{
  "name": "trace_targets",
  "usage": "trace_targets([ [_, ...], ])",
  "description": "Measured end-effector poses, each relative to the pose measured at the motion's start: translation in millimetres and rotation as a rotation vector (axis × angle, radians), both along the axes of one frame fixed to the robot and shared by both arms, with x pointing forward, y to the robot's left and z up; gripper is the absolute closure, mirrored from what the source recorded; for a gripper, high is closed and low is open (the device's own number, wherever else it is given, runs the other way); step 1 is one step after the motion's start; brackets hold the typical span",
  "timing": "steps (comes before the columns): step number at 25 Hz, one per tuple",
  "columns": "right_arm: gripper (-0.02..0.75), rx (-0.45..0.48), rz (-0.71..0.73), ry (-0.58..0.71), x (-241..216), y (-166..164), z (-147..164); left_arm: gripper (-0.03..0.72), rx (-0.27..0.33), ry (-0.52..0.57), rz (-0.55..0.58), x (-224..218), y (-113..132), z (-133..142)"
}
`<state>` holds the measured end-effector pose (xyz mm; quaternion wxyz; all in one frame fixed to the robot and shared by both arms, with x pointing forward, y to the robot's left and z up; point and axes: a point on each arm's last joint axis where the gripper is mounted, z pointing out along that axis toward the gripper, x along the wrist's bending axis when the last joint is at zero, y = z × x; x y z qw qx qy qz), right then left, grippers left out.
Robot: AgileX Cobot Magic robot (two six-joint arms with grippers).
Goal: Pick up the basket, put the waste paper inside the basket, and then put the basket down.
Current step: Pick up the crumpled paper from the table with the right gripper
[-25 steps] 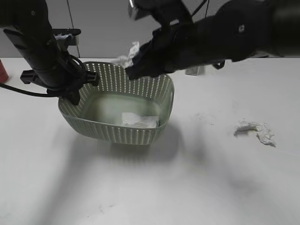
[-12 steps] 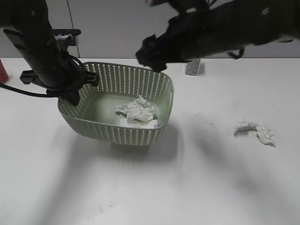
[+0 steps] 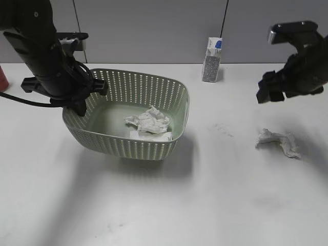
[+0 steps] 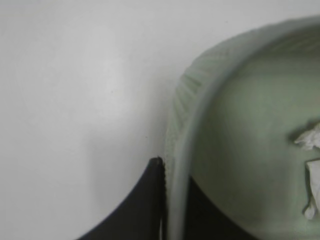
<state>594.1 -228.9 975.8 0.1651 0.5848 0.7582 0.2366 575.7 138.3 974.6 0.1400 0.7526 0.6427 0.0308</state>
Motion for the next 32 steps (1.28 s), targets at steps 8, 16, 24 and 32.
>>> trace_targets([
  [8,0.156,-0.029,-0.053,0.249,4,-11,-84,0.685,0.001,0.0,-0.001,0,0,0],
  [16,0.242,-0.044,-0.042,0.286,4,-11,-93,0.685,0.002,0.001,-0.001,0,0,0],
  [24,0.697,-0.013,-0.053,0.301,0,-9,-85,0.686,0.002,0.001,-0.001,0,0,0],
  [32,0.697,0.212,0.148,0.019,-9,62,22,0.686,0.001,0.0,-0.001,0,0,0],
])
